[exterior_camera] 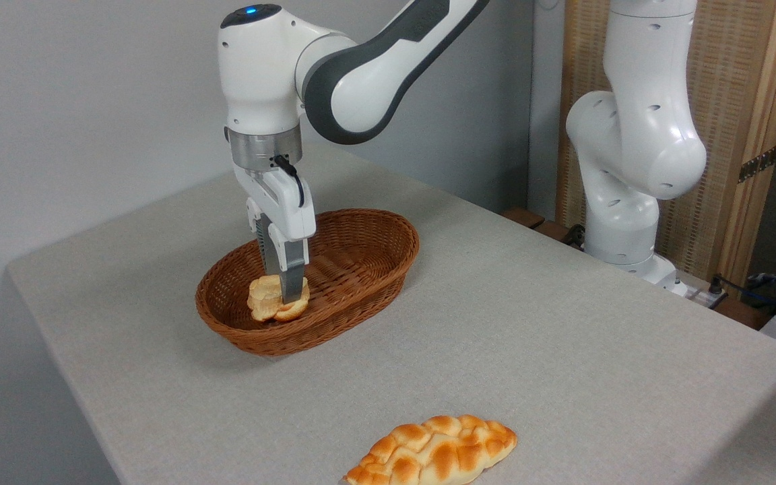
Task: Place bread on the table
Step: 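Close the gripper on the round bun inside the basket, then lift the bun out of the basket and over its rim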
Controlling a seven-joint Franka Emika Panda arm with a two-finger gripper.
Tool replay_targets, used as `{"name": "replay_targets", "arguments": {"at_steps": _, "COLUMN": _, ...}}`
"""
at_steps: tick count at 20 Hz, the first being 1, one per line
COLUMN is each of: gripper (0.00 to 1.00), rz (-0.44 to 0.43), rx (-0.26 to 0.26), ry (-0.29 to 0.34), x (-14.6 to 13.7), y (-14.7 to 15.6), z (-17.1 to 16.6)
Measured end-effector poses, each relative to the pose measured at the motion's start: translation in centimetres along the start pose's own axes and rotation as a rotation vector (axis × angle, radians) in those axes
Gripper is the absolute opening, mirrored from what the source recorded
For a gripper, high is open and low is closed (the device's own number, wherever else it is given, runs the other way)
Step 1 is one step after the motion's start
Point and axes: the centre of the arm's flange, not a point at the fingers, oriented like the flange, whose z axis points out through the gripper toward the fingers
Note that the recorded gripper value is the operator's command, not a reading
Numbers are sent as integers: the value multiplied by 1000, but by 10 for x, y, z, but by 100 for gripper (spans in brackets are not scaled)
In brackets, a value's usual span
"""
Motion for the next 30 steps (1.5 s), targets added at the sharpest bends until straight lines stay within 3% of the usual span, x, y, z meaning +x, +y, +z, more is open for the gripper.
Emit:
{"name": "replay_targets", "arguments": {"at_steps": 7, "gripper": 52, "rz": -4, "rx": 13, "ry": 21, "x": 1, "y": -2, "z": -13}}
{"name": "replay_targets", "arguments": {"at_steps": 11, "gripper": 52, "rz": -17, "rx": 30, "ry": 48, "x": -4, "y": -6, "z": -38}}
{"name": "replay_targets", "arguments": {"at_steps": 20, "gripper": 55, "rz": -170, "rx": 15, "ry": 36, "x": -70, "y": -66, "z": -98}}
{"name": "replay_targets", "arguments": {"at_steps": 26, "gripper": 54, "rz": -232, "rx": 11, "ry": -10, "x": -106, "y": -103, "z": -85}}
{"name": "replay_targets", "arguments": {"at_steps": 30, "gripper": 58, "rz": -210, "rx": -7, "ry": -69, "x": -126, "y": -127, "z": -57}}
